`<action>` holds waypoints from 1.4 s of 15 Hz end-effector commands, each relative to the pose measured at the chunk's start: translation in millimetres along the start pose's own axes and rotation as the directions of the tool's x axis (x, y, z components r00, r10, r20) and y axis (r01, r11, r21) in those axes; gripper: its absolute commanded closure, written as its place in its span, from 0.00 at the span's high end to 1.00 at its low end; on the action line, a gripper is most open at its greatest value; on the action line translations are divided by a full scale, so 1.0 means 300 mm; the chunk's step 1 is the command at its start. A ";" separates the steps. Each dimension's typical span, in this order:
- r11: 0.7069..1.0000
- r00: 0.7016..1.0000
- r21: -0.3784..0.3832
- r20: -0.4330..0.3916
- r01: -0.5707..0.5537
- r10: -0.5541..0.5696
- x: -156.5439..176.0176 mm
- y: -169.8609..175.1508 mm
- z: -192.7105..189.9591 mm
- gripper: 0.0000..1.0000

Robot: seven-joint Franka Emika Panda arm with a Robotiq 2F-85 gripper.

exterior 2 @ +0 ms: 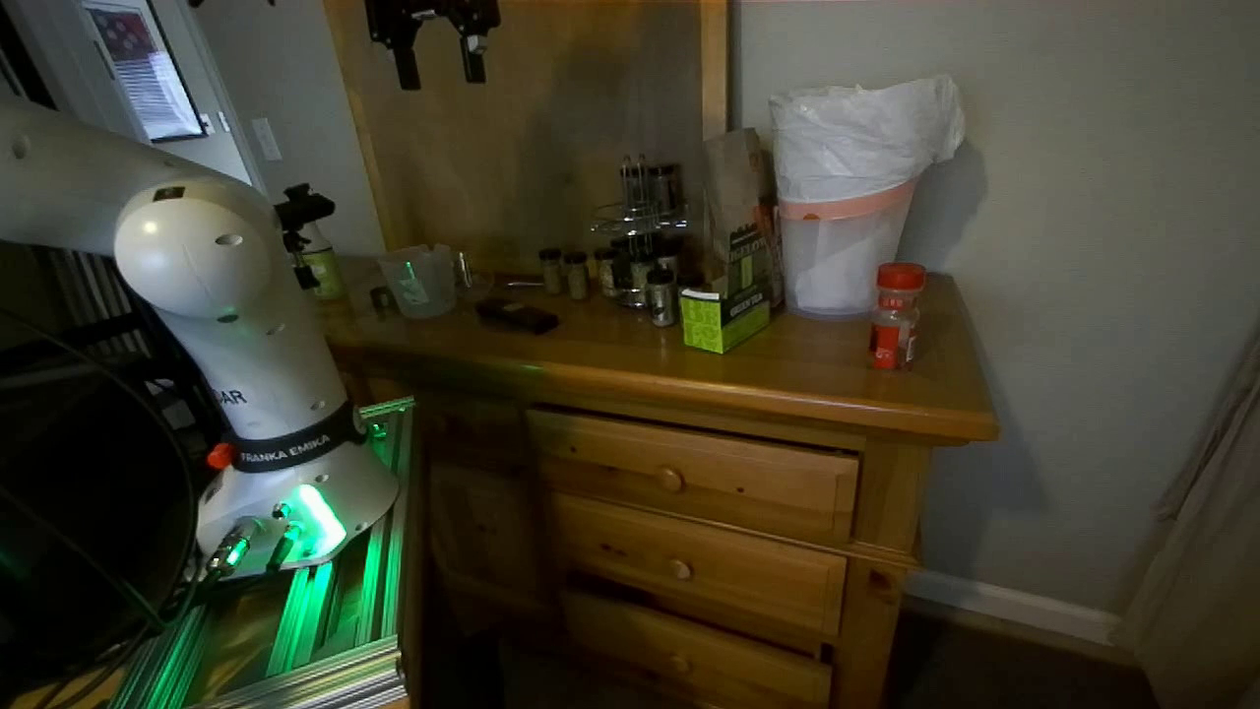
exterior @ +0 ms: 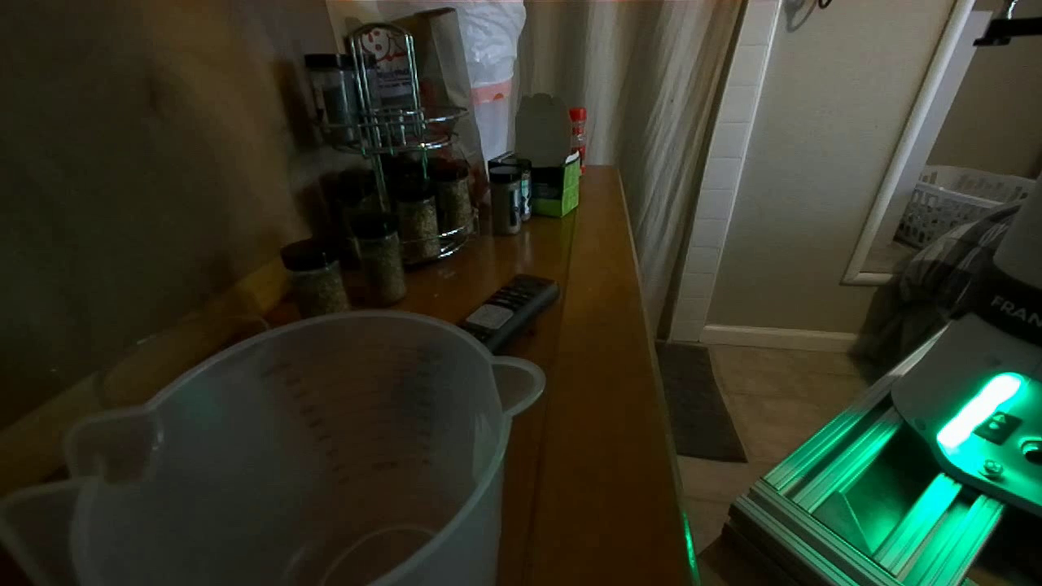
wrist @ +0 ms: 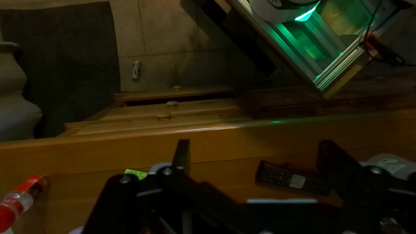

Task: Move the jar to right

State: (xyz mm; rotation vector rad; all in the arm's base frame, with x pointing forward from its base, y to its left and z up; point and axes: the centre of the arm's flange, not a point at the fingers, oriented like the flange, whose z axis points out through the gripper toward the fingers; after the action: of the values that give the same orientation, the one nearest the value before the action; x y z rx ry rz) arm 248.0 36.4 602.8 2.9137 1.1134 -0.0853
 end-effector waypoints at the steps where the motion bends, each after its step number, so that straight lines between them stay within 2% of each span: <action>1: 1.000 1.000 -0.001 0.012 -0.016 0.016 0.011 -0.021 0.000 1.00; 4: 0.999 0.998 0.018 0.042 -0.036 0.036 0.055 -0.142 -0.003 1.00; 7: 0.999 0.996 0.051 0.092 -0.001 -0.004 0.124 -0.297 -0.002 1.00; 10: 0.988 0.987 0.136 0.137 0.070 -0.089 0.172 -0.468 -0.005 1.00; 14: 0.931 0.940 0.252 0.149 0.264 -0.307 0.202 -0.635 -0.002 1.00; 18: 0.865 0.890 0.349 0.146 0.361 -0.431 0.227 -0.738 -0.003 1.00; 19: 0.861 0.886 0.358 0.156 0.361 -0.436 0.232 -0.757 0.003 1.00; 20: 0.894 0.904 0.305 0.176 0.327 -0.390 0.230 -0.762 0.009 1.00; 21: 0.889 0.905 0.307 0.148 0.341 -0.398 0.210 -0.733 0.029 1.00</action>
State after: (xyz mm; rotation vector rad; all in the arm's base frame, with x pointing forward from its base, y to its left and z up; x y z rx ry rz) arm 147.9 242.3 590.3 2.7705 1.7254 -0.5820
